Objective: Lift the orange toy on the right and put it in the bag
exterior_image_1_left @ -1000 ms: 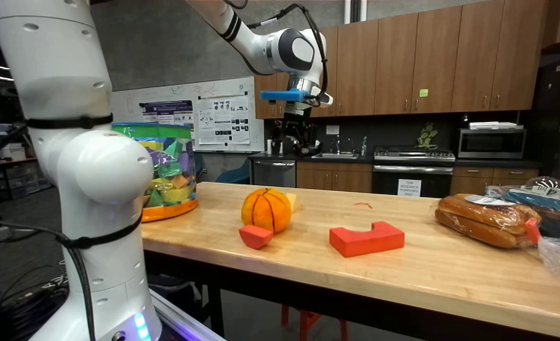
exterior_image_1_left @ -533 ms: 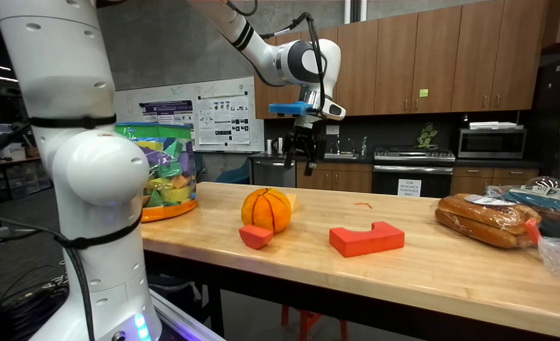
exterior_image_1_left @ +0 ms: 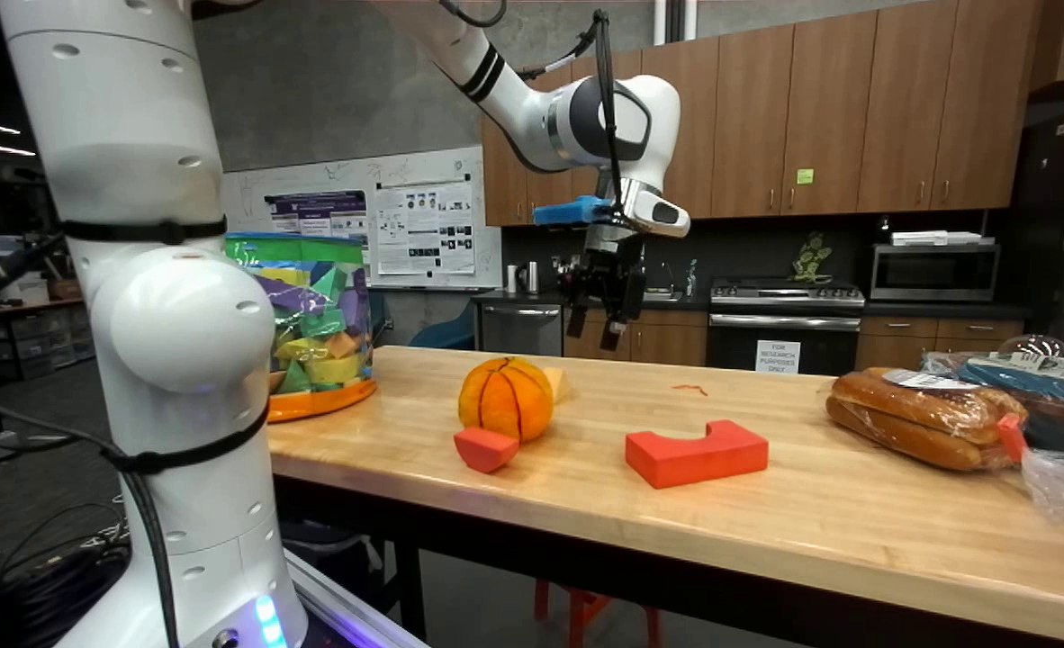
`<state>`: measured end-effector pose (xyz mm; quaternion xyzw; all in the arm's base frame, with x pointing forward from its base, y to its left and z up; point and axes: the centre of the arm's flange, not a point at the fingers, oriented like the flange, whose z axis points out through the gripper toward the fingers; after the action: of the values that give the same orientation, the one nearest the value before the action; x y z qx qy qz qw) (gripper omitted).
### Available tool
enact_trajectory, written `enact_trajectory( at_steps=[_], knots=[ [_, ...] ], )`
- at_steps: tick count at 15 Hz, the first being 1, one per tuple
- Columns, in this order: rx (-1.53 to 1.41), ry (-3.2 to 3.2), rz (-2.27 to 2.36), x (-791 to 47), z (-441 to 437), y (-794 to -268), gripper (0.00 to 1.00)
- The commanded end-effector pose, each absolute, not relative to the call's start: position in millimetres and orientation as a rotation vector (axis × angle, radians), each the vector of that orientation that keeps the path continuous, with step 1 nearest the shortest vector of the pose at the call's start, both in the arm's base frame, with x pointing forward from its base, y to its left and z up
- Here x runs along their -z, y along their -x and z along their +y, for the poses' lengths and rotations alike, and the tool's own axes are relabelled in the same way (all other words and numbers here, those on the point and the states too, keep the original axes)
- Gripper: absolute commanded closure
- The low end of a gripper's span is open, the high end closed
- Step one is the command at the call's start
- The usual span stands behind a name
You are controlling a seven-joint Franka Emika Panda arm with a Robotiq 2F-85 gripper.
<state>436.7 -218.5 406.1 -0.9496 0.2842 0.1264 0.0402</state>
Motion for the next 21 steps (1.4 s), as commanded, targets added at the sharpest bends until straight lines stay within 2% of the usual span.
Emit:
enact_trajectory(
  at_steps=[1,10,13,21],
  knots=[
    [-0.375,2.921,1.022,-417.8,-248.0,-431.2,0.0],
    [-0.364,2.917,1.0,-416.0,-250.7,-426.2,0.0],
    [-0.397,2.959,0.997,-416.6,-222.5,-444.3,0.0],
    [-0.501,2.997,1.359,-395.3,-209.2,-456.5,0.0]
  ],
)
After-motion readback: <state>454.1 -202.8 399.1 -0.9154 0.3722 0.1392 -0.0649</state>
